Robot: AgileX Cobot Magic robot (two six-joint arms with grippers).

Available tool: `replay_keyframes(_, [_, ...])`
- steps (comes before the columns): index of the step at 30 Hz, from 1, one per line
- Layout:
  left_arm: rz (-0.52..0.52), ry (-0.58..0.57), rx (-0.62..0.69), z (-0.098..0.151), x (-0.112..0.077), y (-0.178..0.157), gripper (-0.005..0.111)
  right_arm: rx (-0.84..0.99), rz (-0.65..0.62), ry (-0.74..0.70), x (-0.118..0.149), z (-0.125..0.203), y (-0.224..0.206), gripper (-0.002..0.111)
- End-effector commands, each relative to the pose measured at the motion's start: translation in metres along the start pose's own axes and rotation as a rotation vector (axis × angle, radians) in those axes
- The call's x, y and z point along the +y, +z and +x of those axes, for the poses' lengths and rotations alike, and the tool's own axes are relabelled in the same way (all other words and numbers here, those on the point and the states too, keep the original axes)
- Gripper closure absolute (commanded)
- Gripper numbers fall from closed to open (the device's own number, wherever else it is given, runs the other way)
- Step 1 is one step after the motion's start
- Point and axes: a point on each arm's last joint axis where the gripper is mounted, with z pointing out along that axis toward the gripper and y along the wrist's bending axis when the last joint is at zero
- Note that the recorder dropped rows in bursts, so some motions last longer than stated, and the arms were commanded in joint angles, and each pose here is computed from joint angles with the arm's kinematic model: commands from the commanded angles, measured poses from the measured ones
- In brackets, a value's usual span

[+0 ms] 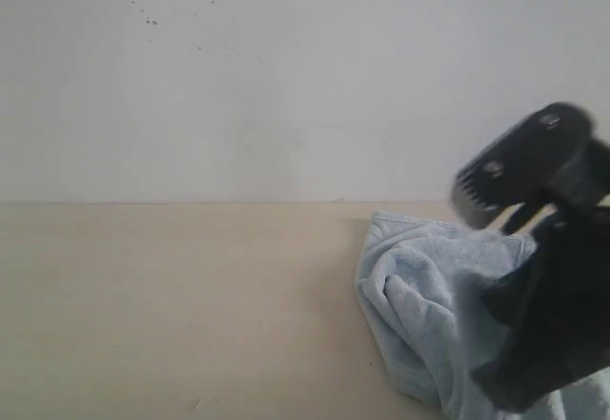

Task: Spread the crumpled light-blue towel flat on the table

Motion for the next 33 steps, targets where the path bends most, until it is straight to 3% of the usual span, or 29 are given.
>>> replay_keyframes(1, [0.003, 0.006, -0.01, 0.0, 0.0, 0.0, 0.103, -0.022, 0.164, 0.09, -0.026, 0.021, -0.049, 0.108])
replay_keyframes(9, [0.003, 0.006, -0.01, 0.0, 0.0, 0.0, 0.103, -0.056, 0.372, 0.273, -0.057, 0.068, -0.114, 0.108])
replay_keyframes(18, [0.003, 0.006, -0.01, 0.0, 0.0, 0.0, 0.103, -0.254, 0.364, 0.404, -0.067, 0.11, -0.16, 0.108])
replay_keyframes(28, [0.003, 0.006, -0.01, 0.0, 0.0, 0.0, 0.103, -0.239, 0.313, 0.366, -0.063, 0.112, -0.16, 0.108])
replay_keyframes(33, [0.003, 0.006, -0.013, 0.0, 0.0, 0.0, 0.103, -0.24, 0.365, 0.308, -0.066, 0.111, -0.161, 0.108])
